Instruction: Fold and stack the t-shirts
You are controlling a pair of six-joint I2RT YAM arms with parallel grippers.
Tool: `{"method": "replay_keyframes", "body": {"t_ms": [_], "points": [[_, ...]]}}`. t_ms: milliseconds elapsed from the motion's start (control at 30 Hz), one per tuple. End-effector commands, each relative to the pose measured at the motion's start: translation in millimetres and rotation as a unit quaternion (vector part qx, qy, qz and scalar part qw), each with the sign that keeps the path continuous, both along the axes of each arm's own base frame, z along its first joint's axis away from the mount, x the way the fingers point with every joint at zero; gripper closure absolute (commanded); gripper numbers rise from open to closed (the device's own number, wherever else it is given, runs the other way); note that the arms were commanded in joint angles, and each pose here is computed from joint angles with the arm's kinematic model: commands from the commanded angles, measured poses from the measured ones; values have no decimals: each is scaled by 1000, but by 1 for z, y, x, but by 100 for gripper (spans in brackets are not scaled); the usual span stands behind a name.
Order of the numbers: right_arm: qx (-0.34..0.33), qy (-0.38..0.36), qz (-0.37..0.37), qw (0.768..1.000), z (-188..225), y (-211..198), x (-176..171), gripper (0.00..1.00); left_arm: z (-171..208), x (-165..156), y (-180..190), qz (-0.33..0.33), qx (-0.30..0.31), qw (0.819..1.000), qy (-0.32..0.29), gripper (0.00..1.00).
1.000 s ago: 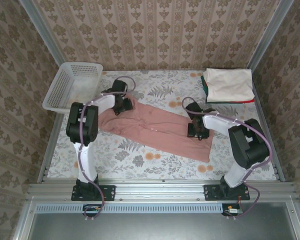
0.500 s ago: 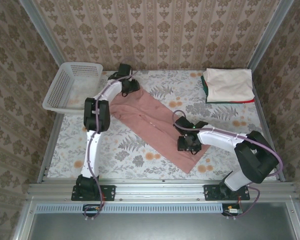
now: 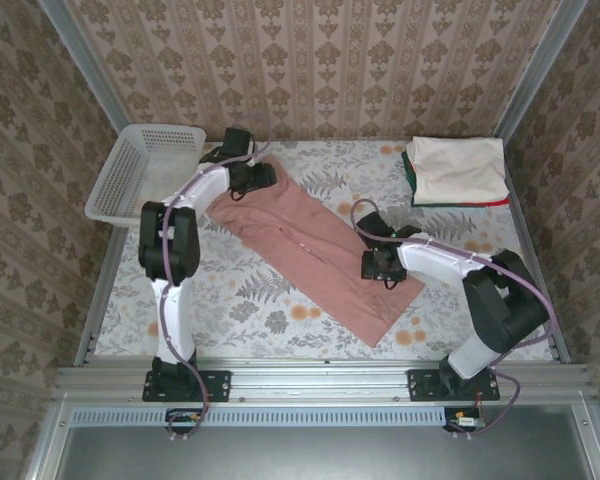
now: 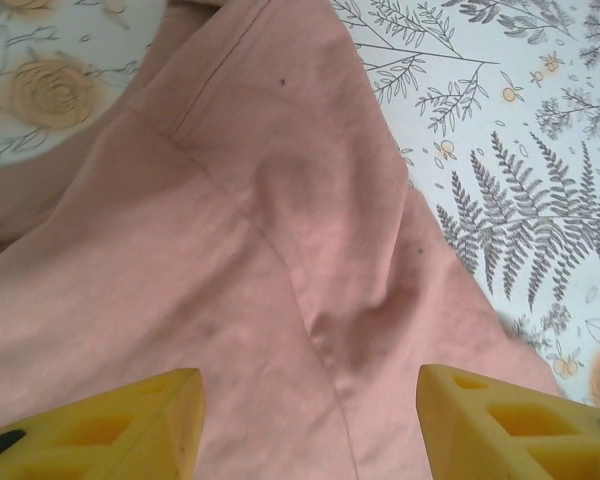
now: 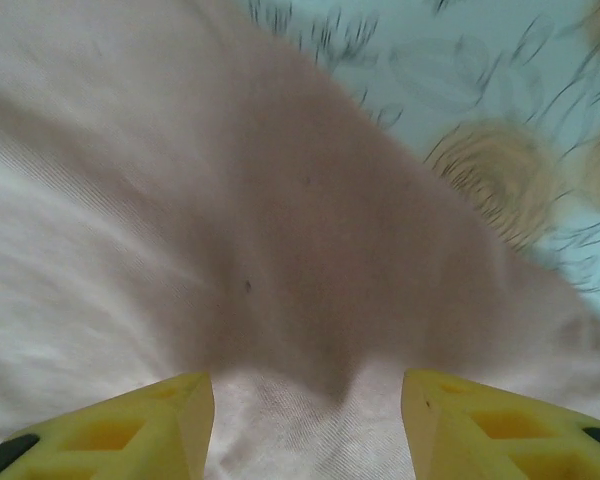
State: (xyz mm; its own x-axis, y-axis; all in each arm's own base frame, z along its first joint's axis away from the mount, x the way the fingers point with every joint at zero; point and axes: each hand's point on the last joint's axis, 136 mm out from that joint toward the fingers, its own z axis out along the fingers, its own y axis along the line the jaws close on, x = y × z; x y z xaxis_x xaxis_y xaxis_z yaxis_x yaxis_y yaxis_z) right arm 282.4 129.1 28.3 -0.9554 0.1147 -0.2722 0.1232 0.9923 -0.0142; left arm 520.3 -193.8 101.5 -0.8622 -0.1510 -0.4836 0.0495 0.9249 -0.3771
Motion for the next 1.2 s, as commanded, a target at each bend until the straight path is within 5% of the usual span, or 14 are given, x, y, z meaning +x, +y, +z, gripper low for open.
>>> {"method": "replay_keyframes", "body": {"t_ms": [0, 400, 700, 833, 1000, 1167], "points": [[6, 15, 1, 1000, -16, 9, -14, 46, -22, 14, -8, 0, -26, 1000, -15, 43], [7, 42, 2, 999, -28, 51, -84, 44, -108, 57, -32, 6, -44, 997, 69, 55], [84, 10, 85, 993, 24, 128, -89, 41, -67, 92, -94, -69, -118, 991, 9, 58], [-1, -49, 80, 996, 52, 93, -61, 36, -24, 90, -105, -96, -136, 986, -20, 50], [-11, -25, 59, 998, 14, 70, -42, 41, 43, 75, -91, -104, -96, 988, -66, 0], [-42, 13, 74, 996, -21, 84, -57, 43, 116, 56, -55, -70, -44, 992, -96, 0]]}}
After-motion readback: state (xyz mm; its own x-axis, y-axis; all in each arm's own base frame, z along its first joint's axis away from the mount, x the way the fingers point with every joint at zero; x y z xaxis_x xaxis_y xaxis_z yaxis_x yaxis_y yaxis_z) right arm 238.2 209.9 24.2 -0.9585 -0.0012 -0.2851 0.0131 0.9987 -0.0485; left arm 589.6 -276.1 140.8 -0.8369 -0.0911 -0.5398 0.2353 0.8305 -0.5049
